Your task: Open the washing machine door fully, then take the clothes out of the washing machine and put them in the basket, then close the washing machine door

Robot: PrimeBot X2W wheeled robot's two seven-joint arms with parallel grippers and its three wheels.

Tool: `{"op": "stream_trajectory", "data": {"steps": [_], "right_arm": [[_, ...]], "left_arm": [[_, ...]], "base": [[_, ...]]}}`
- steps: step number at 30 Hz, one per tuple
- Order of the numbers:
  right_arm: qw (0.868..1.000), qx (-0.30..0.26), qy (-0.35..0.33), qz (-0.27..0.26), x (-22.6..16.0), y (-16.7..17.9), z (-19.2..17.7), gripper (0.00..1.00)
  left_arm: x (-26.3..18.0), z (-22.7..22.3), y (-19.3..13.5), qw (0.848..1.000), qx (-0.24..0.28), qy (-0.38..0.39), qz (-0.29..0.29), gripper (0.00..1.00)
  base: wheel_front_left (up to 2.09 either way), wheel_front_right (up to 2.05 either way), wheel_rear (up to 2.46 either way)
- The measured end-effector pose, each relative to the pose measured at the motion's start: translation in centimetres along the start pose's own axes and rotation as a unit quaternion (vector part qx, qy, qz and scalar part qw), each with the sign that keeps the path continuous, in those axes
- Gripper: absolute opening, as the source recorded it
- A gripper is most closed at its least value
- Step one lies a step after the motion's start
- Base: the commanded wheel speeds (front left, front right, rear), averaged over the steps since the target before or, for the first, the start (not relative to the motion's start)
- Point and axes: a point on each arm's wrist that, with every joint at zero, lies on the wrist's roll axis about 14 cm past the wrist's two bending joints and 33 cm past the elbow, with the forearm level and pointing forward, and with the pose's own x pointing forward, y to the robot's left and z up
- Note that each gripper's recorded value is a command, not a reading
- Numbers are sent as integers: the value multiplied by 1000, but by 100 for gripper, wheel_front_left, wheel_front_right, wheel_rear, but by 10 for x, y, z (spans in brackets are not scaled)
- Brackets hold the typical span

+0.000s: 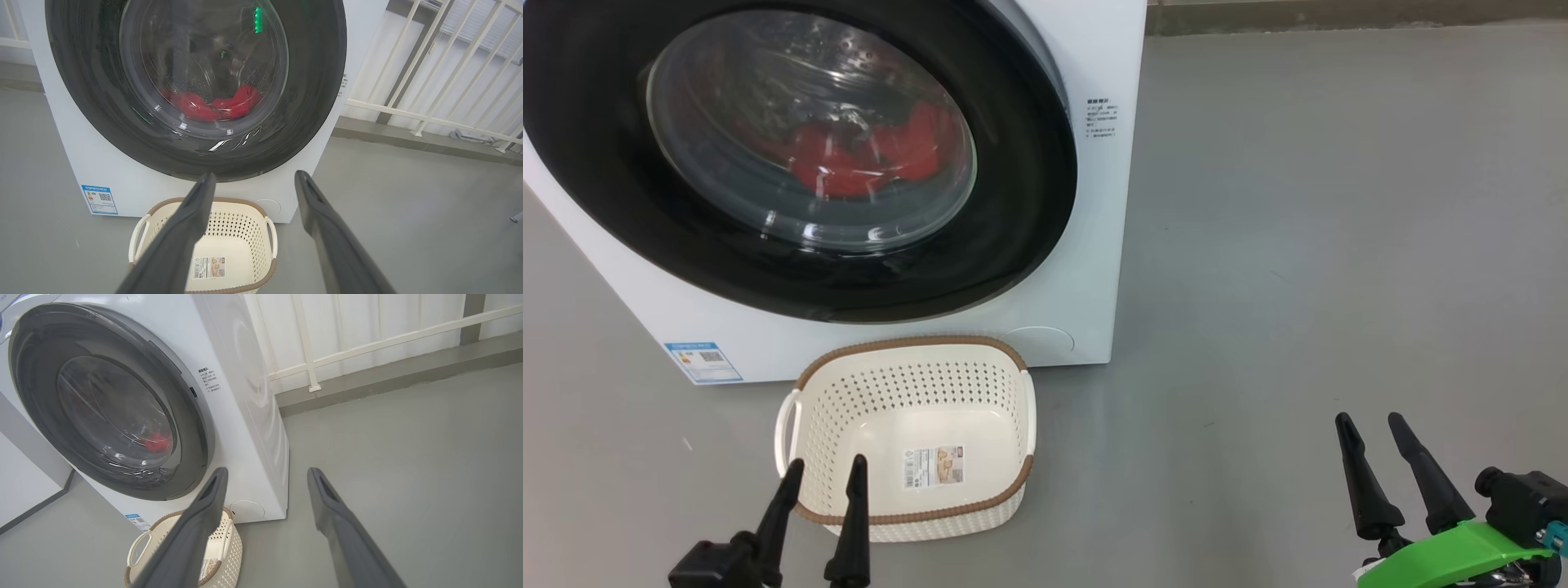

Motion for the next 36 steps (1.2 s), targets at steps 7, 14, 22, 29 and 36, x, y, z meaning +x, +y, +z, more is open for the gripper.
{"op": "stream_trajectory", "data": {"steps": [7,14,22,29,36], "right_arm": [[999,-38,-14,8,0,2,6,100],[998,-61,-25,0,-5,-4,11,100],[996,-86,-38,-6,-8,-9,17,100],[996,-82,-43,-12,-11,-10,19,100],[996,-79,-48,-17,-12,-13,21,100]], "left_arm": [[0,4,-2,999,40,-13,-7,100],[-1,6,-3,998,60,-21,-9,100],[-2,6,1,997,70,-25,-3,100],[-8,0,8,998,68,-15,5,100],[-10,-2,14,998,57,-11,14,100]], "base": [[0,0,0],[0,0,0],[0,0,0],[0,0,0],[0,0,0]]}}
